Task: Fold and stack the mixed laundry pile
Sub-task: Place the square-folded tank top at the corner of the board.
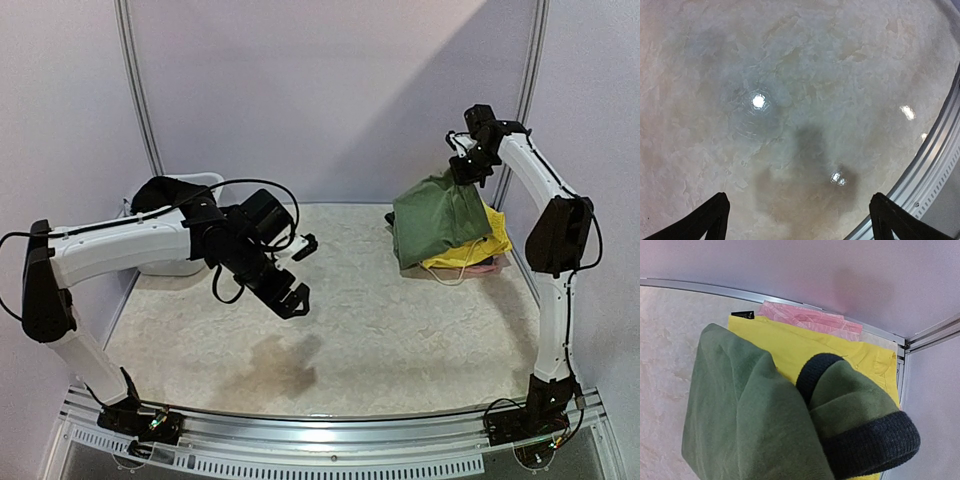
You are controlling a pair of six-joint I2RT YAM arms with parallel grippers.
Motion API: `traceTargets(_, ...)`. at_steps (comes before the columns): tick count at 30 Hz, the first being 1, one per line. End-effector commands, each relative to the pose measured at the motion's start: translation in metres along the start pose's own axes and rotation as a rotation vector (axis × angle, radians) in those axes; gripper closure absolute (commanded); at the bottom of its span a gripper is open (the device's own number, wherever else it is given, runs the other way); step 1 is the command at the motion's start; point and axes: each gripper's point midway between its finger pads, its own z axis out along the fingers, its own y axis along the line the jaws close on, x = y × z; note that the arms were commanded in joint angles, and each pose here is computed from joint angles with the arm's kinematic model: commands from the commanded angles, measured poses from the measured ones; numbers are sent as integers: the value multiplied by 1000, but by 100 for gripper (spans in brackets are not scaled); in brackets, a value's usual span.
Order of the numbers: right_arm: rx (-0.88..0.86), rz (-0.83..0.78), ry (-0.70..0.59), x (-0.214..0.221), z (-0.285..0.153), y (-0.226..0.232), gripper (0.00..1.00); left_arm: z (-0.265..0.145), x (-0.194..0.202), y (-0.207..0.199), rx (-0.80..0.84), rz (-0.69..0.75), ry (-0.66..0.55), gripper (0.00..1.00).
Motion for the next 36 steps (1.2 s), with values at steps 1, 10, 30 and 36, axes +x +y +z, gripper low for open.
traceTargets(1, 80, -2, -22, -1, 26, -34, 100, -7, 13, 5, -3, -1, 33, 0)
traceTargets(10, 133, 7, 43, 24, 65, -55, 100, -5, 20, 7, -11, 0, 68, 0)
traceTargets(30, 171, 243, -72, 0, 36, -98, 25, -4, 13, 11, -26, -14, 64, 0)
traceTargets(36, 150, 360, -22, 18, -6, -113, 13, -3, -2, 12, -29, -27, 13, 0)
